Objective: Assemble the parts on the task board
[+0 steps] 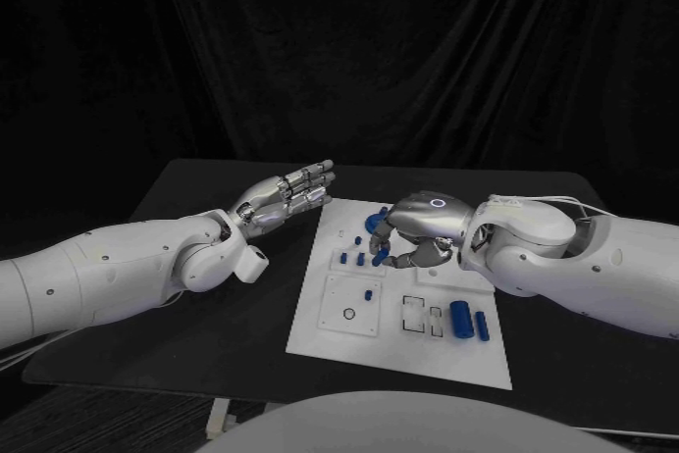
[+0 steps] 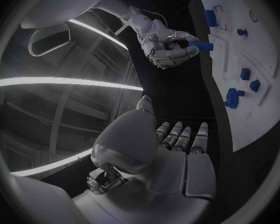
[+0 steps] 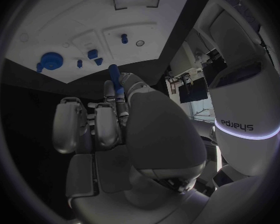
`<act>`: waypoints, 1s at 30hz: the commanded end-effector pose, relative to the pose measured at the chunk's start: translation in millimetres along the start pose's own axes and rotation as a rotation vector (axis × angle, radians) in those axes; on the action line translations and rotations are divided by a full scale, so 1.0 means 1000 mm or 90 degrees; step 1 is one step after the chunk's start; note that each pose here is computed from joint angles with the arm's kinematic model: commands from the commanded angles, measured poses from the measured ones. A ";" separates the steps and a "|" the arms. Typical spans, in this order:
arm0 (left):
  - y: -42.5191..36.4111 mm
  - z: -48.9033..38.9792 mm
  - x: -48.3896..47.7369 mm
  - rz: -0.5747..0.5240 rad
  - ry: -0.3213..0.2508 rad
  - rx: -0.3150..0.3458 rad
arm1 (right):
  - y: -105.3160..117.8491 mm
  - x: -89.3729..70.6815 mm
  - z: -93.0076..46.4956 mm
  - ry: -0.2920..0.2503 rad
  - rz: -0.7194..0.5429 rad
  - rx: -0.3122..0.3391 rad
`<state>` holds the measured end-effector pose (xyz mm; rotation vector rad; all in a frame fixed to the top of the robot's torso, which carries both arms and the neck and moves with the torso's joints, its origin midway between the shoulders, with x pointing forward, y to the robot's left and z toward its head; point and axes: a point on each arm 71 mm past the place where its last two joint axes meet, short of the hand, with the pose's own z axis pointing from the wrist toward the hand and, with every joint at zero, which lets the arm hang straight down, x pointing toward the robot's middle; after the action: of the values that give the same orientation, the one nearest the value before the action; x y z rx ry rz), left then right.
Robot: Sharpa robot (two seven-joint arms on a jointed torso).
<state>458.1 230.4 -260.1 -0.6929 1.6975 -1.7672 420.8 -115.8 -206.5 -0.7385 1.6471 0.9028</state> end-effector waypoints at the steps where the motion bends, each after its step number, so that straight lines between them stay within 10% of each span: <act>1: -0.0011 -0.0007 -0.0007 -0.006 -0.003 0.013 | 0.009 0.004 0.009 0.020 0.001 -0.010; 30: -0.0050 -0.0080 -0.0023 -0.009 -0.005 0.034 | 0.053 0.052 0.032 0.064 -0.010 -0.061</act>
<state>454.0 239.3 -256.9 -0.6890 1.6619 -1.7818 380.5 -61.2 -250.0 -0.8570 1.7013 1.0015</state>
